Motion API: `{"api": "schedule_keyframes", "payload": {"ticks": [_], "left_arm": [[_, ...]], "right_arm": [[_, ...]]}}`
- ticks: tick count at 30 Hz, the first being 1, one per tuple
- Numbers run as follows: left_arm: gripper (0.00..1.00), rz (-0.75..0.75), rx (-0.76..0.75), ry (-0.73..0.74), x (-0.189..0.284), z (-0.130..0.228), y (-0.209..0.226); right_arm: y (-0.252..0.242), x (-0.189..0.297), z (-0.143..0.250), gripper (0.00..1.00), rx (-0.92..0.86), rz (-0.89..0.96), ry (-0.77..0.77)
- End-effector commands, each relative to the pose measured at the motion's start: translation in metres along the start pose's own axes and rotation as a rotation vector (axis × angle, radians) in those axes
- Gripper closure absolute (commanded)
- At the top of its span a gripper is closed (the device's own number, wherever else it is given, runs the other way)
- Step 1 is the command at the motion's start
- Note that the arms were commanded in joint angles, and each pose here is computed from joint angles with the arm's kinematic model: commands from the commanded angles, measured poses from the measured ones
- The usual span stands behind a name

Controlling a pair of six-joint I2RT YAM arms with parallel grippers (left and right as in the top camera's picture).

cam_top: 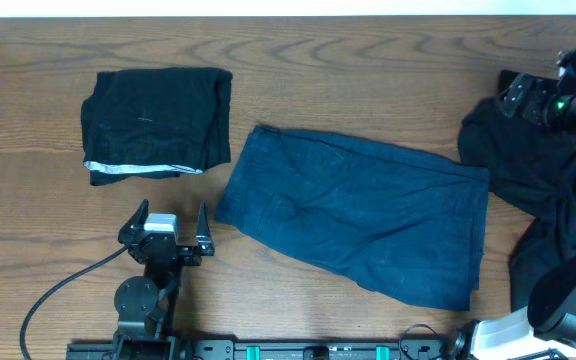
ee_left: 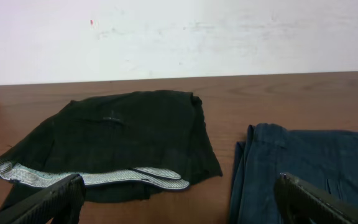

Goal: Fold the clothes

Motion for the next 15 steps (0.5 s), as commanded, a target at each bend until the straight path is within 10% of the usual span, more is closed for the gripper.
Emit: {"api": "schedule_keyframes", "payload": {"ticks": [1,15], "left_arm": [[0.02,-0.011,-0.011,0.055,-0.0013,0.0142,0.0015],[0.02,-0.011,-0.011,0.055,-0.0013,0.0142,0.0015]], "right_arm": [[-0.003,0.001,-0.0031,0.01,0.029,0.046,-0.011],[0.0008,0.0008,-0.003,0.01,0.025,0.018,-0.01]]}}
Point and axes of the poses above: each gripper's point midway between its finger pads, its own x axis back along the fingers, its own y axis along the line the jaws close on, z = x × y, the point moved 6 cm from there along x, back along the fingers, and after that the axes turned 4 degrees about x, right-handed, at the moved point
